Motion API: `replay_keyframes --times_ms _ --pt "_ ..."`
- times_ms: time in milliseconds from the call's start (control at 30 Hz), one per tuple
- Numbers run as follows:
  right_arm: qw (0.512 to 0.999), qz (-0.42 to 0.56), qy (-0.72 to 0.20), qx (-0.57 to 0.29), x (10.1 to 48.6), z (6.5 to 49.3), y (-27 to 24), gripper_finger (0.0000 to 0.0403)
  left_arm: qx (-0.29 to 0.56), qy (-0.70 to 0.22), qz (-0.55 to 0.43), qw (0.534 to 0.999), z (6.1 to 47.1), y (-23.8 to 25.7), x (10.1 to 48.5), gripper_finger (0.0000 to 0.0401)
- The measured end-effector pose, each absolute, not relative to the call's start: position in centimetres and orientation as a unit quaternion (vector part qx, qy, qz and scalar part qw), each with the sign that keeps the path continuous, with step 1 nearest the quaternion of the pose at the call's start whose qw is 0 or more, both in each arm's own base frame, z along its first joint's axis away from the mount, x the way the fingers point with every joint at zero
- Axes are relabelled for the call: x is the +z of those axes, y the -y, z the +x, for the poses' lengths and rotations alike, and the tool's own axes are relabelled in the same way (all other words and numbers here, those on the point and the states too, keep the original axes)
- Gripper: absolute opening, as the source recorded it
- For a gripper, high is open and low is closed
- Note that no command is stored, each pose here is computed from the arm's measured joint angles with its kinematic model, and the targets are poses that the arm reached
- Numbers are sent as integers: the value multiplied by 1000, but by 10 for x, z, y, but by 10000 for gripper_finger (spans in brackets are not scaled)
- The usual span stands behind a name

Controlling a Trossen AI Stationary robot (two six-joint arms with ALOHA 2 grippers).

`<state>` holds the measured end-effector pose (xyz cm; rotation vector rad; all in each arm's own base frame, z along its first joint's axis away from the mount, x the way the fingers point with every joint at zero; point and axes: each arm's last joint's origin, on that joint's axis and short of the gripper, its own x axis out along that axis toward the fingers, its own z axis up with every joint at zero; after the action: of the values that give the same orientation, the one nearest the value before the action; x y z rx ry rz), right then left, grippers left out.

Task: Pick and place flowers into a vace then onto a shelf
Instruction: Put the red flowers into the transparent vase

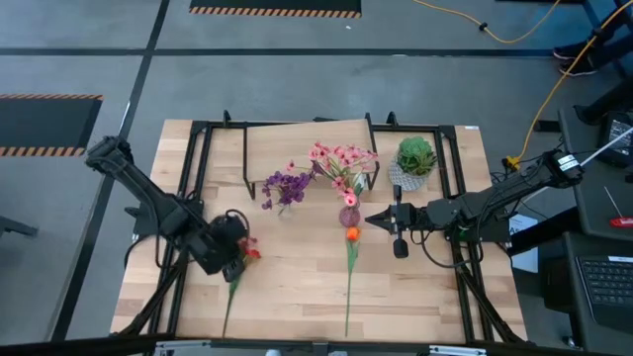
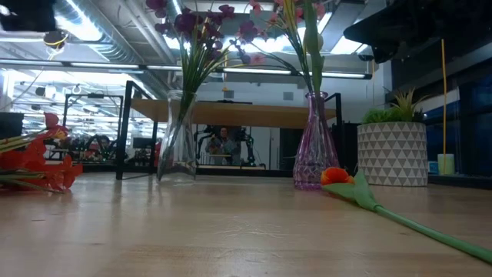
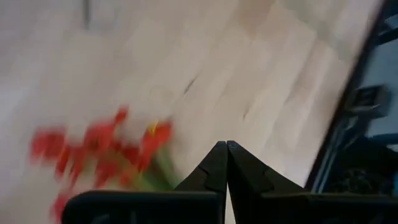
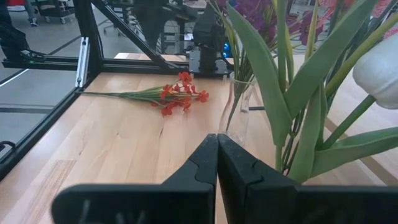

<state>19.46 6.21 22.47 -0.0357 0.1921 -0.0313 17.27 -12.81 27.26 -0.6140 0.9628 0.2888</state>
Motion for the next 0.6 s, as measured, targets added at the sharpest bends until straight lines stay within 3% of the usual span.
replay_keyframes --times_ms 167,600 --pt "995 -19 -99 -16 224 194 -62 13 202 -531 -312 761 181 143 280 2" --pt "994 -35 -103 -14 223 194 -62 13 299 -546 -420 660 181 201 258 2"
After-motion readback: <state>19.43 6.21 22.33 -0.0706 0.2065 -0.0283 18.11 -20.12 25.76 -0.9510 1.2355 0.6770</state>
